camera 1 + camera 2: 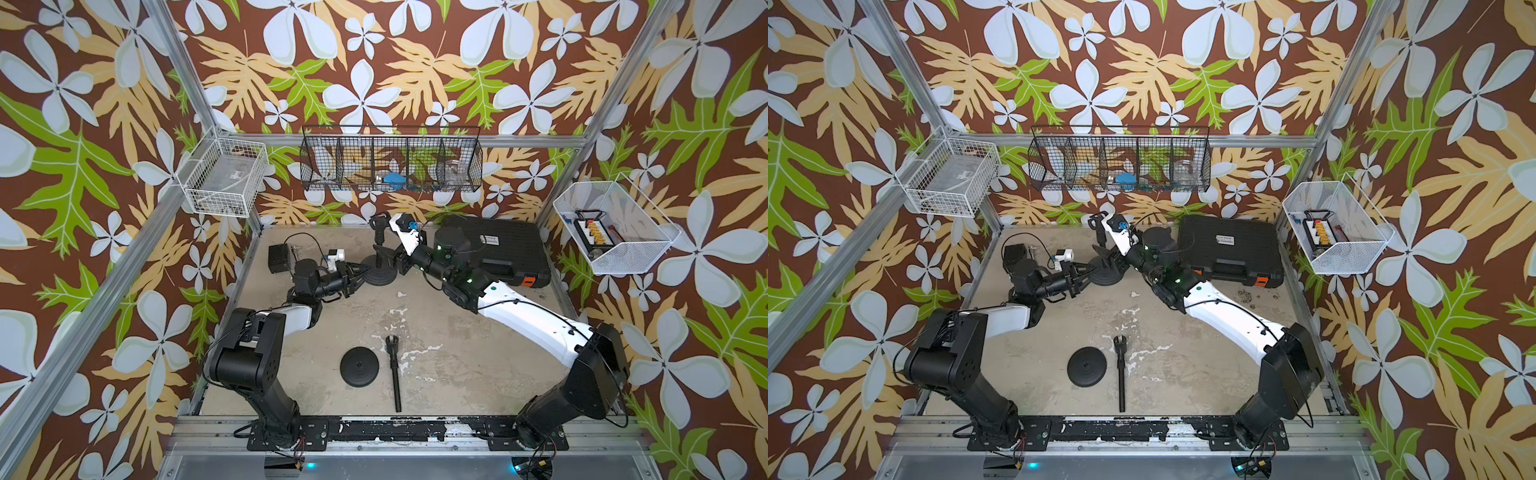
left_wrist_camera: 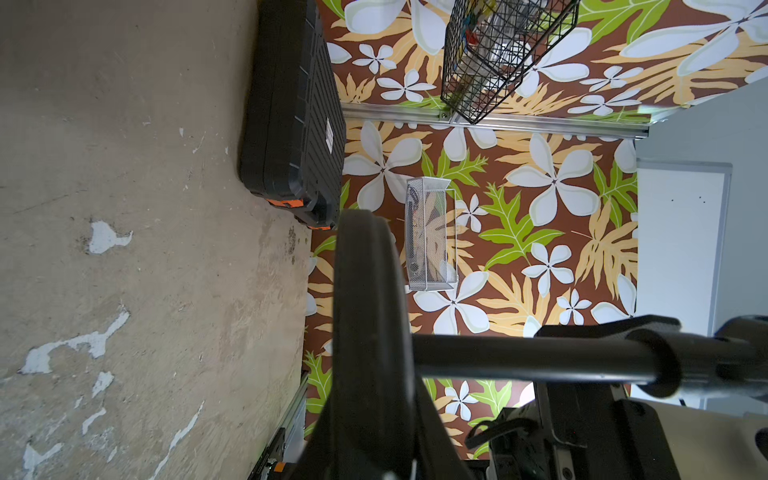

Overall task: Assemble a microphone stand
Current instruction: Screw the microphone stand pole into the microphone stand base.

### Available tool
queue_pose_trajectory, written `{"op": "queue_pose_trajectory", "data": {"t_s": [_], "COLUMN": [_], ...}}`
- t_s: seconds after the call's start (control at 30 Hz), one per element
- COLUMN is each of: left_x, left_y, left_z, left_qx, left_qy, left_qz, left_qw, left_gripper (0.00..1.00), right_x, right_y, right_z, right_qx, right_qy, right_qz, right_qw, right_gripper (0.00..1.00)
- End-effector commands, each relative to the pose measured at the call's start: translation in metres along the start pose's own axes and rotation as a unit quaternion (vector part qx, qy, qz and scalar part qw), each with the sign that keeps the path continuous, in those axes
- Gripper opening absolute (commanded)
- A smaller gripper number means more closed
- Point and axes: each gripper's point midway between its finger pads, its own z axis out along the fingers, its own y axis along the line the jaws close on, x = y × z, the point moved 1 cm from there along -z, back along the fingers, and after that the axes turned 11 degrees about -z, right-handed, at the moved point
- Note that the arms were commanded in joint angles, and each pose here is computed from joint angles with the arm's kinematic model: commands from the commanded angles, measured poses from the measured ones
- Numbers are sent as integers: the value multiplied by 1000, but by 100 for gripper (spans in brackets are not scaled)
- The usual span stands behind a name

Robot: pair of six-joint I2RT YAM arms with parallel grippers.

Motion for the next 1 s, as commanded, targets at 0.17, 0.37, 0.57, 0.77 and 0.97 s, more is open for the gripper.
{"op": "queue_pose_trajectory", "data": {"t_s": [0.17, 0.37, 0.57, 0.77, 0.97], "left_x": [5, 5, 5, 5, 5], "left_y": [-19, -18, -17, -18, -17], "left_z": [1, 1, 1, 1, 1], "left_qx": [27, 26, 26, 26, 26], "left_qy": [10, 10, 10, 10, 11], "left_qz": [43, 42, 41, 42, 41], "left_qw": [999, 999, 999, 999, 999], "left_gripper": [0, 0, 0, 0, 0], "right_x": [-2, 8, 8, 0, 4], "right_y": [11, 3, 8, 7, 1], "right_z": [4, 18, 24, 21, 20], "right_qx": [-153, -170, -198, -194, -160], "right_qy": [-29, -22, -37, -56, -50], "right_qz": [-17, -10, -11, -5, 28], "right_qw": [988, 985, 979, 979, 985], "right_gripper": [56, 56, 45, 33, 10]}}
